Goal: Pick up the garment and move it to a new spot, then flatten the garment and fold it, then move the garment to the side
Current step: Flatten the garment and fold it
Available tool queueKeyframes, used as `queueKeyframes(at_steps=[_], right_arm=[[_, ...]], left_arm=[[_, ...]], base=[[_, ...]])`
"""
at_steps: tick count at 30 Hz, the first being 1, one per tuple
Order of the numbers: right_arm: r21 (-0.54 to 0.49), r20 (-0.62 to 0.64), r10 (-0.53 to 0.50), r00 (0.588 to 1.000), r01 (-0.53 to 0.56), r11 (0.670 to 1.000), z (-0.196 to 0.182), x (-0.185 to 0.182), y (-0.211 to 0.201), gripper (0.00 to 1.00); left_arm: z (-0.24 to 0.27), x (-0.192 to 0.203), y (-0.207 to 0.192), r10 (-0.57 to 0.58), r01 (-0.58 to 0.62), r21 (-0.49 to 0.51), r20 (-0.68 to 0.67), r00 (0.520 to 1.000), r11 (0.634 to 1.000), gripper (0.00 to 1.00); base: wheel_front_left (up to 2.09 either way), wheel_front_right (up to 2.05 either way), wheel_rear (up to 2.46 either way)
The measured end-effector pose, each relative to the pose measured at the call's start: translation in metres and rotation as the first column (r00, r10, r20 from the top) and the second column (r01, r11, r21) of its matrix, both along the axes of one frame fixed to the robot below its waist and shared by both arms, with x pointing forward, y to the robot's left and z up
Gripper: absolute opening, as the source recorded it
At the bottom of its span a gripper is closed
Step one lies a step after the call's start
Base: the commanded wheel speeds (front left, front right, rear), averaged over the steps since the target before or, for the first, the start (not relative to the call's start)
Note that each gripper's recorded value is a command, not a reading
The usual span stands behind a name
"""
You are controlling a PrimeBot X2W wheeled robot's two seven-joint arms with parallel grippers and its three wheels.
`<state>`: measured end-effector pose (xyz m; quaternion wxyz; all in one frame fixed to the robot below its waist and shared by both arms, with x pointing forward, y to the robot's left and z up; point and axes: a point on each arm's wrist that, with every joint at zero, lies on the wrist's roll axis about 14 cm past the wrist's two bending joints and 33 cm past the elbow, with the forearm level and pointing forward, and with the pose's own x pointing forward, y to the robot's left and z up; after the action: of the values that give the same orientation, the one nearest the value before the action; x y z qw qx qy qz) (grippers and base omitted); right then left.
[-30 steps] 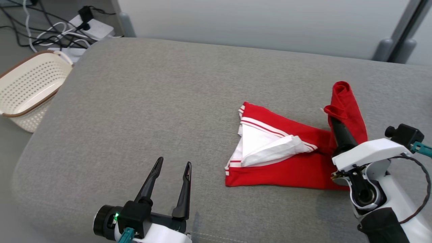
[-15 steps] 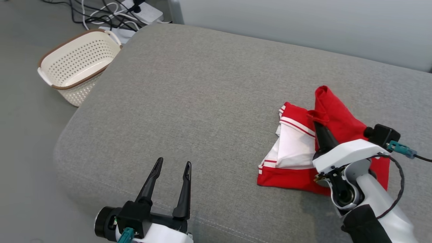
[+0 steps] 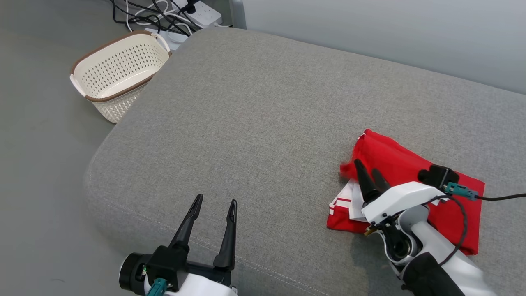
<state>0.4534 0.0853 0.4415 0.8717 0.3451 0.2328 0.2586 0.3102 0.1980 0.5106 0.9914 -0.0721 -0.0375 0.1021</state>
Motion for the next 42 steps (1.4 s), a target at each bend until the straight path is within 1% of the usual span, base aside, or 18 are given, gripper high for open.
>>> queueKeyframes(at_steps=[5, 7, 8, 11, 14, 17, 20, 22, 24, 26, 28, 33, 38, 42], right_arm=[[0.05, -0.006, 0.06, 0.998, -0.06, 0.997, 0.01, -0.016, 0.018, 1.0], [0.083, -0.005, 0.094, 0.996, -0.093, 0.992, 0.018, -0.026, 0.027, 1.0], [0.083, -0.005, 0.094, 0.996, -0.093, 0.992, 0.018, -0.026, 0.027, 1.0], [0.111, 0.011, 0.143, 0.99, -0.143, 0.983, 0.028, -0.04, 0.037, 1.0], [0.083, 0.049, 0.163, 0.985, -0.167, 0.982, 0.032, -0.046, 0.035, 1.0], [0.058, 0.114, 0.155, 0.981, -0.163, 0.985, 0.044, -0.043, 0.027, 1.0], [0.06, 0.206, 0.097, 0.974, -0.112, 0.992, 0.066, -0.029, 0.01, 1.0], [0.029, 0.259, 0.045, 0.965, -0.054, 0.998, 0.072, -0.018, -0.013, 1.0], [-0.028, 0.301, -0.01, 0.954, 0.02, 0.999, 0.069, -0.009, -0.045, 1.0], [-0.077, 0.322, -0.057, 0.945, 0.086, 0.993, 0.062, -0.007, -0.073, 1.0], [-0.098, 0.323, -0.102, 0.941, 0.14, 0.985, 0.055, -0.01, -0.095, 1.0], [-0.163, 0.386, -0.169, 0.907, 0.248, 0.955, 0.057, -0.016, -0.141, 1.0], [-0.254, 0.474, -0.185, 0.861, 0.335, 0.907, 0.064, -0.026, -0.182, 1.0], [-0.277, 0.542, -0.206, 0.815, 0.404, 0.872, 0.079, -0.035, -0.207, 1.0]], left_arm=[[0.001, 0.002, -0.002, -0.01, 0.01, -0.001, 0.004, 1.0, 1.0, 1.0], [0.002, 0.003, -0.004, -0.017, 0.017, -0.001, 0.009, 1.0, 1.0, 1.0], [0.002, 0.003, -0.004, -0.017, 0.017, -0.001, 0.009, 1.0, 1.0, 1.0], [0.003, 0.006, -0.009, -0.035, 0.035, -0.003, 0.016, 0.999, 0.999, 1.0], [0.005, 0.009, -0.014, -0.056, 0.056, -0.004, 0.023, 0.998, 0.998, 1.0], [0.006, 0.012, -0.017, -0.067, 0.067, -0.005, 0.027, 0.997, 0.998, 1.0], [0.007, 0.018, -0.022, -0.085, 0.085, -0.008, 0.031, 0.996, 0.996, 1.0], [0.006, 0.022, -0.022, -0.084, 0.084, -0.008, 0.029, 0.996, 0.996, 1.0], [0.007, 0.027, -0.022, -0.09, 0.09, -0.008, 0.034, 0.995, 0.996, 1.0], [0.008, 0.032, -0.025, -0.103, 0.103, -0.007, 0.038, 0.994, 0.995, 1.0], [0.009, 0.037, -0.029, -0.119, 0.119, -0.009, 0.041, 0.992, 0.993, 1.0], [0.008, 0.048, -0.04, -0.159, 0.161, -0.031, 0.044, 0.986, 0.987, 1.0], [0.008, 0.055, -0.058, -0.214, 0.216, -0.042, 0.047, 0.976, 0.975, 1.0], [0.011, 0.059, -0.071, -0.253, 0.255, -0.047, 0.054, 0.966, 0.966, 1.0]], base=[[0.0, 0.0, 0.0], [0.0, 0.0, 0.0], [0.0, 0.0, 0.0], [0.0, 0.0, 0.0], [0.0, 0.0, 0.0], [0.0, 0.0, 0.0], [0.0, 0.0, 0.0], [0.0, 0.0, 0.0], [0.0, 0.0, 0.0], [0.0, 0.0, 0.0], [0.0, 0.0, 0.0], [0.0, 0.0, 0.0], [0.0, 0.0, 0.0], [0.0, 0.0, 0.0]])
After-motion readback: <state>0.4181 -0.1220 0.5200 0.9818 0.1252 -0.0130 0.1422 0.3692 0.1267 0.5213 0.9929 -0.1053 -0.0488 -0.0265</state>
